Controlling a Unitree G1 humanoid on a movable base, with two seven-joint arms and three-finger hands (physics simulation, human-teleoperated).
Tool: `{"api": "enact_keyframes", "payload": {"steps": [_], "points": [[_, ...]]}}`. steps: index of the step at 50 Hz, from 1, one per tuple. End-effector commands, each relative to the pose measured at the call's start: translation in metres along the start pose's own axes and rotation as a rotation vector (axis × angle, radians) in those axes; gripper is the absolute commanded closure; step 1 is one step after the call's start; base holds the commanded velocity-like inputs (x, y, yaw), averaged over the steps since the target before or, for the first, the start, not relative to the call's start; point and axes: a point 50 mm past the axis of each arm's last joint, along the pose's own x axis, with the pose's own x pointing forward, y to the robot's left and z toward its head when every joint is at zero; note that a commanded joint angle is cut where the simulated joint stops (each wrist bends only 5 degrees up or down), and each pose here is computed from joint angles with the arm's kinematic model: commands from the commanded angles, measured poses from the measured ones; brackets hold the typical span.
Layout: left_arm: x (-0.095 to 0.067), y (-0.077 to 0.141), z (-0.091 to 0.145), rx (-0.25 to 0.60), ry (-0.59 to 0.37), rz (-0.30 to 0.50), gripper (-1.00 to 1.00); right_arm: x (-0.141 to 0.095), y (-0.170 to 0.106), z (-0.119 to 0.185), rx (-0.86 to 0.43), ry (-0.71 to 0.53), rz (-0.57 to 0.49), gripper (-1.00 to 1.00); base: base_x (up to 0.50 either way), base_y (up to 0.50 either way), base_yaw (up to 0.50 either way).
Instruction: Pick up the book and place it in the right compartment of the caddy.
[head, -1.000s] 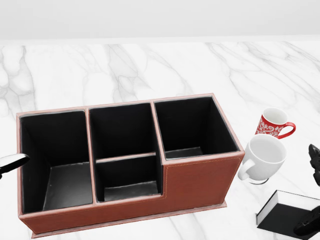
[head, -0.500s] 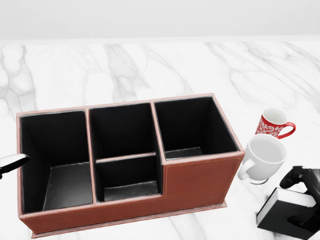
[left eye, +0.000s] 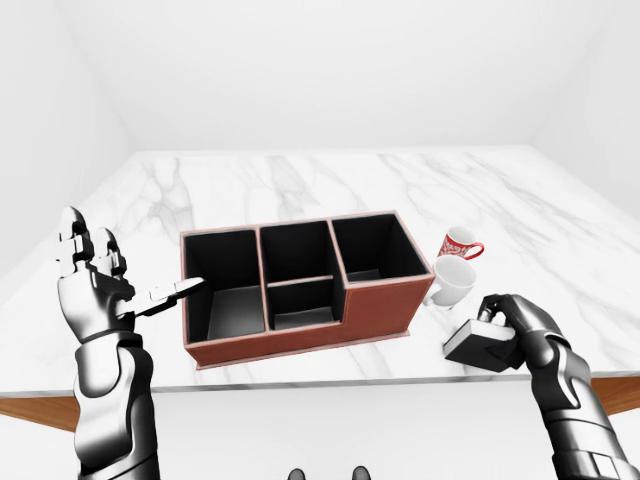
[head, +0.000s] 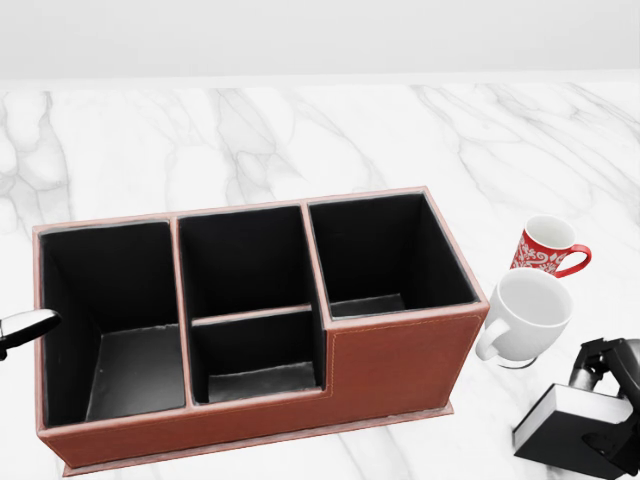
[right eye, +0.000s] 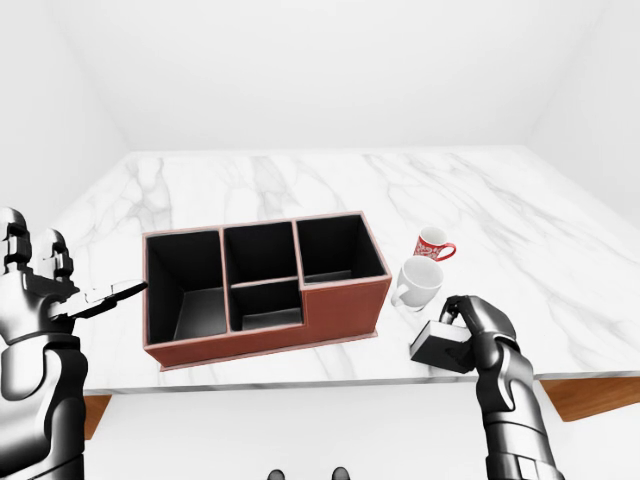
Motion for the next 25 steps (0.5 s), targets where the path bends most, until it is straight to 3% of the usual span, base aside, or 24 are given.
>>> {"api": "enact_keyframes", "payload": {"steps": [1,10,17,25], "points": [[0.000,0.000,0.001,0.001,-0.004,-0.001,-1.00,-0.003,0.024,0.001,0.051,-0.001,0.084,1.00,0.00,0.00,0.00],[0.001,0.002,0.003,0.000,-0.013,0.007,-1.00,-0.016,-0.021,0.024,-0.028,-0.112,0.046,1.00,0.00,0.00,0.00],[0.001,0.002,0.003,0.000,-0.014,0.009,-1.00,-0.017,-0.031,0.018,-0.043,-0.086,0.080,1.00,0.00,0.00,0.00],[0.001,0.002,0.004,0.001,-0.015,0.010,-1.00,-0.035,-0.032,0.010,-0.043,-0.080,0.121,1.00,0.00,0.00,0.00]]}}
